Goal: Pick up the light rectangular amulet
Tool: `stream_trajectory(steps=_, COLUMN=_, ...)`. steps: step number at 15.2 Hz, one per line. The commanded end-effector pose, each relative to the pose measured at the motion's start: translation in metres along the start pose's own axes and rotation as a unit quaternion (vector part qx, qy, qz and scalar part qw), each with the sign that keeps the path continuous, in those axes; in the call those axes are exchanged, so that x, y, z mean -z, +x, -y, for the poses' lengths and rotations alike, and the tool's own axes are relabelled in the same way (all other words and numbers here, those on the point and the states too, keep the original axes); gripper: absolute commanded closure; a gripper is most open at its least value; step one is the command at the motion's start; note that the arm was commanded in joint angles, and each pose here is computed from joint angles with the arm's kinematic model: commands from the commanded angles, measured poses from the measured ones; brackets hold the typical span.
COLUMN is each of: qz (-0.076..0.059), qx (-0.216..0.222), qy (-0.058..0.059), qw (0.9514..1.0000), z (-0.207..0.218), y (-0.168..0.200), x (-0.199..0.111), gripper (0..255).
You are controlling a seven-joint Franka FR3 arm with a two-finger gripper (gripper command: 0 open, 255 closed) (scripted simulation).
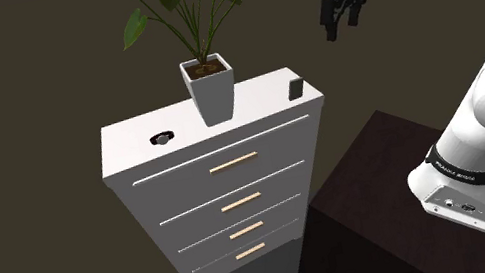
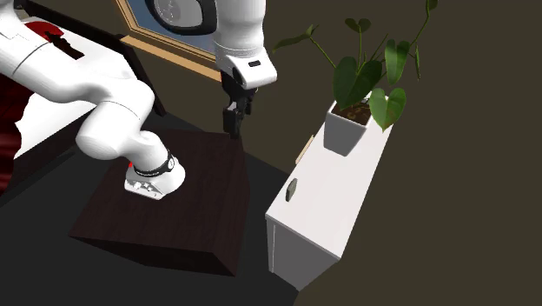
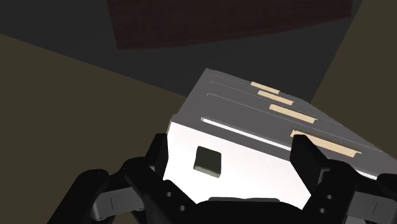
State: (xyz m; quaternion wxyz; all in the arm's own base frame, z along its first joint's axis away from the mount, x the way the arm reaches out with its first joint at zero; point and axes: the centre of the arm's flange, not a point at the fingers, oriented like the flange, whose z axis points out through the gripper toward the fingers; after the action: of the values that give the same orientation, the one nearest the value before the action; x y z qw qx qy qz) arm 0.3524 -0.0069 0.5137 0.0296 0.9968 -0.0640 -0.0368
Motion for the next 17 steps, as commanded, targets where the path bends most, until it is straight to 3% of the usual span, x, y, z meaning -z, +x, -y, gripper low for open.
stream_trajectory(steps=1, qz=-0.005, qx=-0.003, qy=0.004, qw=1.0, z=-0.003, y=0.016, x=-0.022, gripper=0)
stream_trajectory(steps=17, qz=-0.034, qx=-0.025, qy=0.033, qw=0.9985, z=-0.024, y=0.147, x=-0.18, gripper=0)
